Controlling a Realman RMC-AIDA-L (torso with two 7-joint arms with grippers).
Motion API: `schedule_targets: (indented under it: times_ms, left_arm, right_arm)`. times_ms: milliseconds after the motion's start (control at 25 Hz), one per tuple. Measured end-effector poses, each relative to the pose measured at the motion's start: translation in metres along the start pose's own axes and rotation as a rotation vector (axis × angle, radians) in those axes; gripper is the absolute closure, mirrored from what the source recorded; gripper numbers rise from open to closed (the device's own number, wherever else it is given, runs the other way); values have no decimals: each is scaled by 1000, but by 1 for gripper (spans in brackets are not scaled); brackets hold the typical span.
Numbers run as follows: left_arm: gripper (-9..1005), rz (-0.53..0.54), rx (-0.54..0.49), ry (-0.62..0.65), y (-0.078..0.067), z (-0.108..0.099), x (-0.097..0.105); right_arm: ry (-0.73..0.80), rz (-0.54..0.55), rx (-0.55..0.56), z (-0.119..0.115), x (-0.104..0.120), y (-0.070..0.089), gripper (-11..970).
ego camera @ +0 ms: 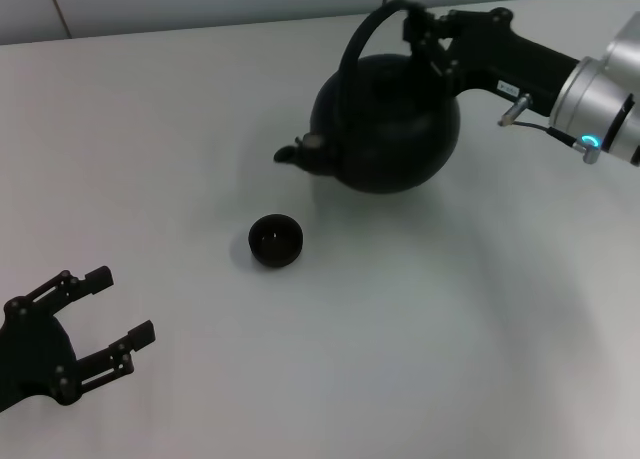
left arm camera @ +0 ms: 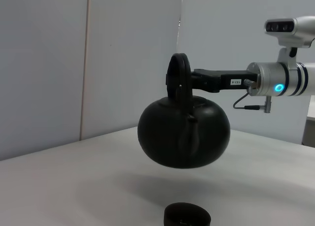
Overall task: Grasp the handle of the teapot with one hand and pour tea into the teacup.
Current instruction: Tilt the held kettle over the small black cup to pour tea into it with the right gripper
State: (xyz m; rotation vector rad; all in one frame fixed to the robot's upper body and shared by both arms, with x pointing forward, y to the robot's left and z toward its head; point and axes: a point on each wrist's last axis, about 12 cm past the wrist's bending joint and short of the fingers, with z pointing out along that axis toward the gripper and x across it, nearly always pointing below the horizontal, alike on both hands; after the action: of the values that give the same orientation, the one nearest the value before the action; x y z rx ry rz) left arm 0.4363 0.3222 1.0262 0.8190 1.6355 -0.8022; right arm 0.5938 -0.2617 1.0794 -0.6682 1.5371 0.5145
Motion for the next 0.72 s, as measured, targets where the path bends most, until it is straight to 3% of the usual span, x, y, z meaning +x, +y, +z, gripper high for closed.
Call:
schedule_targets:
  times_ms: [160,720]
  left_arm:
    - [176,1,-3,-2,1,0,0]
    - [176,3,-8,-6,1,-1,-1]
  right_arm:
    - [33,-41,-45,9,-4,2,877]
    - [38,-77,-45,12,-8,-1,878]
